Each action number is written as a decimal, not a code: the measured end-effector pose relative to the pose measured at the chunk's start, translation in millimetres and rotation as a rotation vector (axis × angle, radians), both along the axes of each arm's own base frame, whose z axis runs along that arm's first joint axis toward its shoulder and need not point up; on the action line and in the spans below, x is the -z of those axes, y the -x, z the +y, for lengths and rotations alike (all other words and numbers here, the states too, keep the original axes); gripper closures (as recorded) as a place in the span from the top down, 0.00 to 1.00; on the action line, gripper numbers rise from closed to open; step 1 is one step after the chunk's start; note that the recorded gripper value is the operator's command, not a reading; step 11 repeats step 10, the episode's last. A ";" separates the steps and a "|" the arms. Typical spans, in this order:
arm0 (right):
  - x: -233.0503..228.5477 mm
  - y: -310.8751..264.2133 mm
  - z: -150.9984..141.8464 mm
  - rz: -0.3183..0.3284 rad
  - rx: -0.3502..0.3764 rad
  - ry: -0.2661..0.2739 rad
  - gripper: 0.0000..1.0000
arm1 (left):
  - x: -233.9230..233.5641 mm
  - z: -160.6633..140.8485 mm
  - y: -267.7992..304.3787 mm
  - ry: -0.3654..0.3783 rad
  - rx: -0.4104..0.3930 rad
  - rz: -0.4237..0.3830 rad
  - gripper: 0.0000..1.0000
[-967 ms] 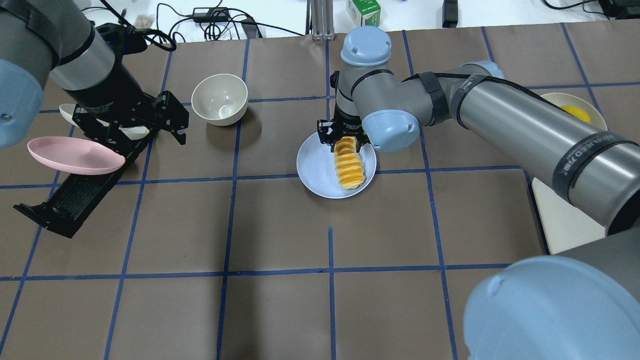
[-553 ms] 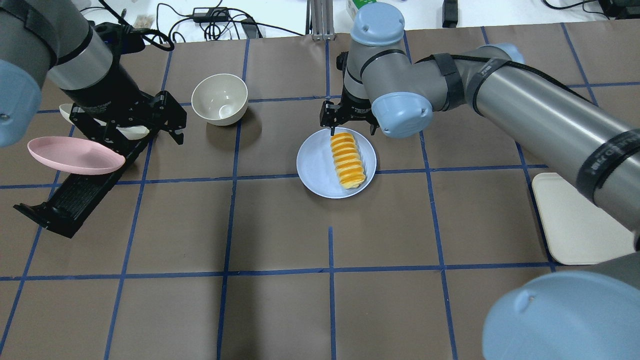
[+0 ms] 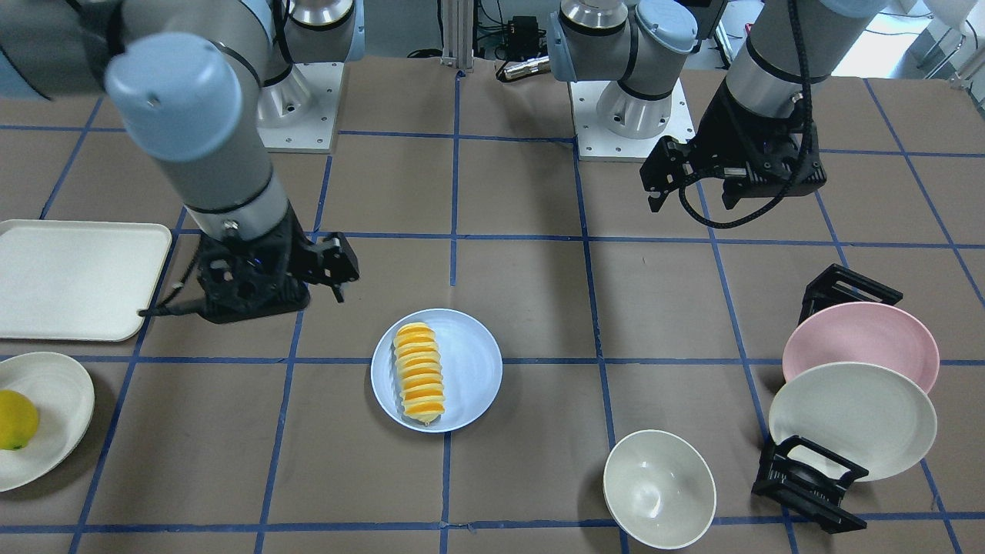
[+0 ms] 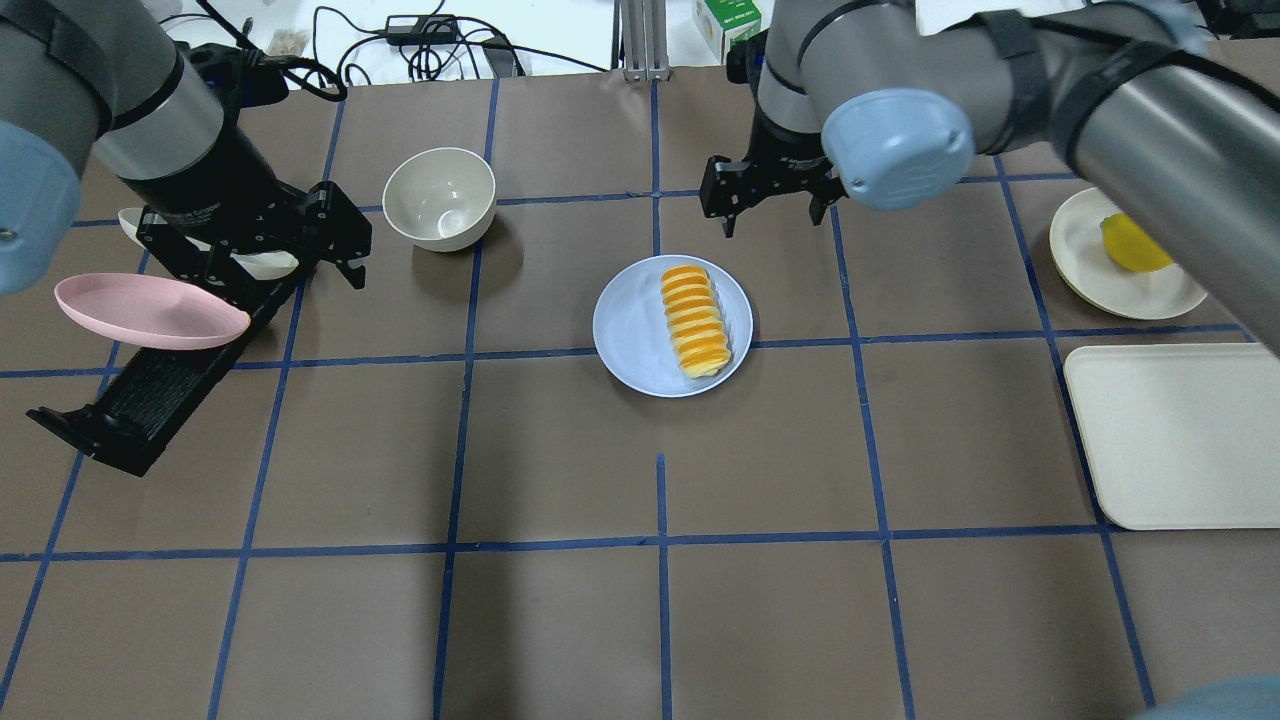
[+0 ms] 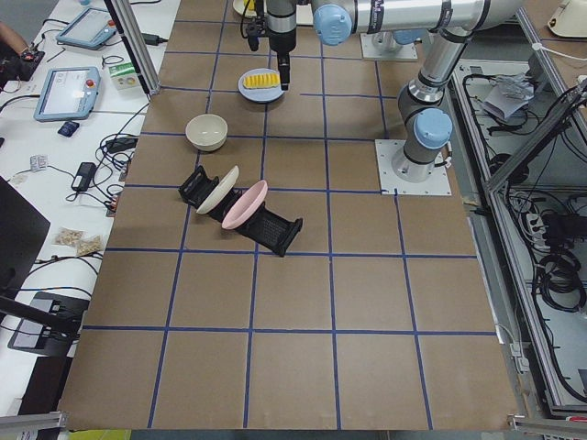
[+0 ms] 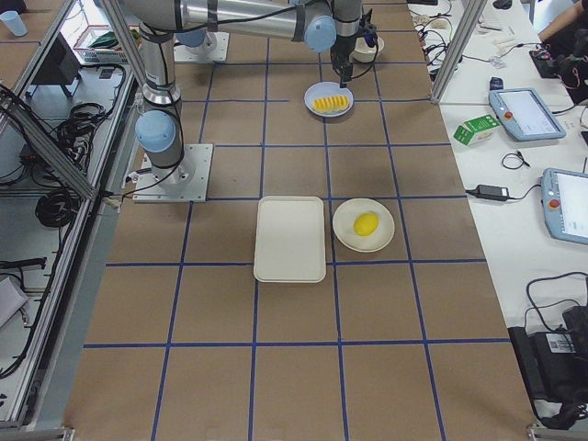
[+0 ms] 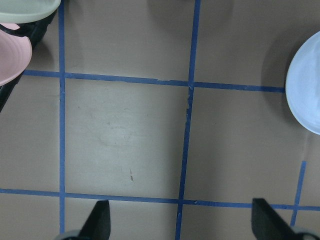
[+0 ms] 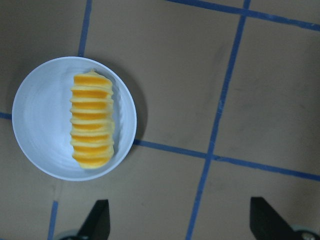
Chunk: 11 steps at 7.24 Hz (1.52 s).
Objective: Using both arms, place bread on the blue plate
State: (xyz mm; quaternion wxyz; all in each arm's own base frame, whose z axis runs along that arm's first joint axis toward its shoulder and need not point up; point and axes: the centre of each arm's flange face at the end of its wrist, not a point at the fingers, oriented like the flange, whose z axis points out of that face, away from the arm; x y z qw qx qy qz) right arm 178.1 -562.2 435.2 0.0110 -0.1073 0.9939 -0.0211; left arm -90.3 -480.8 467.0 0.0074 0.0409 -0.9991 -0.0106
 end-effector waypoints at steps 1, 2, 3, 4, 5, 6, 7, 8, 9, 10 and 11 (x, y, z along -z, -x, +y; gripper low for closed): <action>-39.9 19.7 18.6 0.024 0.002 0.022 1.00 | -0.6 0.3 -0.1 0.001 0.000 0.000 1.00; -69.0 27.0 30.1 0.035 0.018 0.049 1.00 | -1.2 0.3 -0.1 0.002 0.000 0.000 1.00; -81.9 22.6 33.3 0.007 0.064 0.060 1.00 | -1.2 0.2 -0.1 0.002 0.000 0.000 1.00; -81.4 12.6 32.6 -0.025 0.112 0.050 1.00 | -1.1 0.2 0.1 0.003 0.000 -0.001 1.00; -75.1 4.8 31.9 -0.037 0.126 0.033 1.00 | -1.1 0.2 0.3 0.003 0.001 -0.001 1.00; -68.2 1.7 31.9 -0.036 0.114 0.018 1.00 | -1.4 0.0 -0.1 0.004 0.001 -0.004 1.00; -65.0 2.1 32.0 -0.024 0.100 0.014 1.00 | -1.5 -0.4 -0.9 0.006 0.000 -0.010 1.00; -64.1 3.4 32.4 -0.009 0.092 0.014 1.00 | -1.5 -0.8 -1.4 0.008 0.000 -0.012 1.00; -64.4 4.9 33.1 0.008 0.087 0.016 1.00 | -1.4 -1.0 -1.5 0.008 0.000 -0.013 1.00; -65.1 6.6 33.5 0.025 0.084 0.018 1.00 | -1.3 -1.1 -1.6 0.008 0.000 -0.013 1.00; -65.1 6.6 33.5 0.025 0.084 0.018 1.00 | -1.3 -1.1 -1.6 0.008 0.000 -0.013 1.00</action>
